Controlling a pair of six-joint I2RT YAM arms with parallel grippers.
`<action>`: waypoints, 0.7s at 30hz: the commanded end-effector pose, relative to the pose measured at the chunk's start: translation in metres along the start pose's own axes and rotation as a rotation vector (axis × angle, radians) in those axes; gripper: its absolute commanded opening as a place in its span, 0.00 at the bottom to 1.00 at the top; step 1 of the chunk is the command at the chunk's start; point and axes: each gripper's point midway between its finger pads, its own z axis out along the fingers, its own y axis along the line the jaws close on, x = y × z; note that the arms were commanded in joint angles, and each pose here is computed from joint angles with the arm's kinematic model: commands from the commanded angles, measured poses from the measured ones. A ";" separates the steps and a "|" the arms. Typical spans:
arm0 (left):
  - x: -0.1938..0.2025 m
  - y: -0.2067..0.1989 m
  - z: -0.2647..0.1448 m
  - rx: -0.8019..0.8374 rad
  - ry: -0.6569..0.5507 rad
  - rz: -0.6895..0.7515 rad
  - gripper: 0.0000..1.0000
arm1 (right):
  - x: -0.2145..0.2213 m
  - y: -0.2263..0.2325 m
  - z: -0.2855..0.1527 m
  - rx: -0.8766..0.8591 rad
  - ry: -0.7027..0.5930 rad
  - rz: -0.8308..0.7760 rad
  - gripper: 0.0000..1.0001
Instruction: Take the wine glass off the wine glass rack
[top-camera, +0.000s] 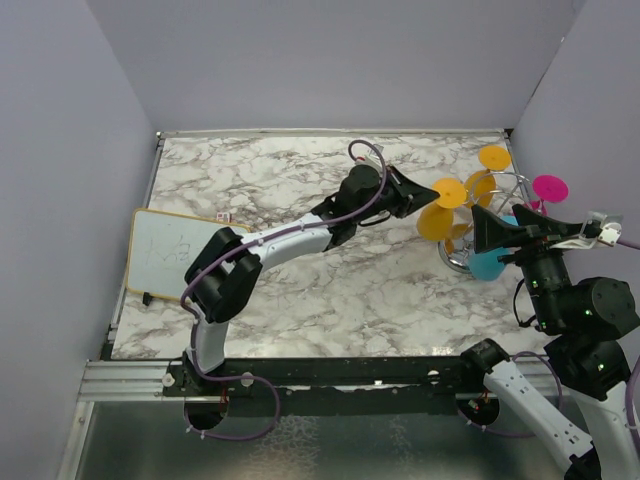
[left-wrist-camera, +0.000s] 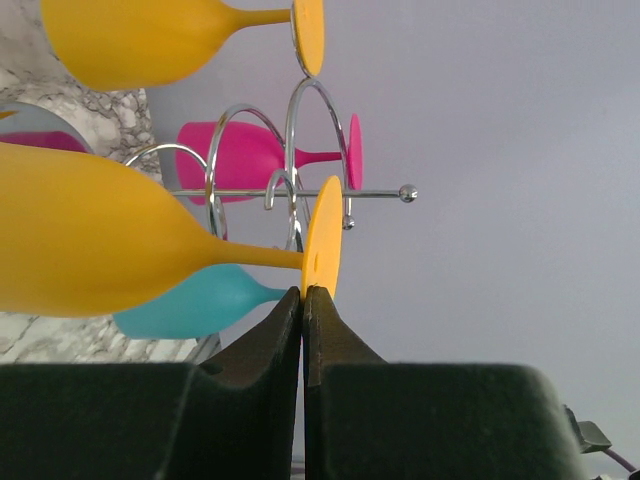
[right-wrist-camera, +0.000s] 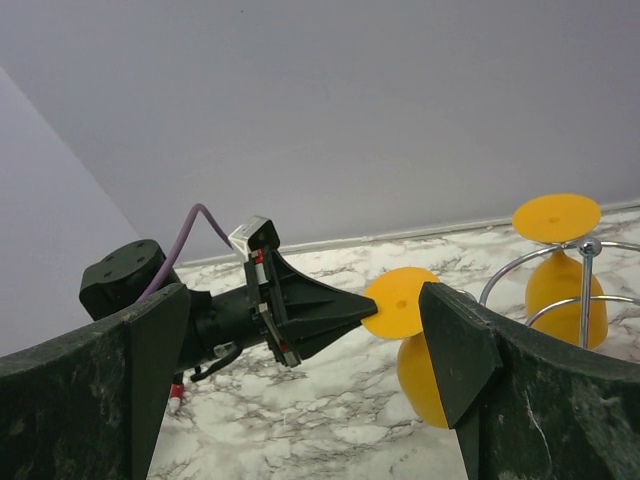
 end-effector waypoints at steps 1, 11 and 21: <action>-0.010 -0.040 -0.028 0.084 -0.010 0.060 0.03 | -0.007 0.003 -0.003 -0.011 -0.010 0.021 1.00; -0.047 -0.041 -0.112 0.087 -0.084 0.332 0.00 | 0.004 0.007 0.004 -0.028 0.019 0.020 1.00; -0.037 -0.032 -0.232 0.137 -0.104 1.043 0.00 | 0.058 0.041 0.027 -0.213 0.200 -0.035 1.00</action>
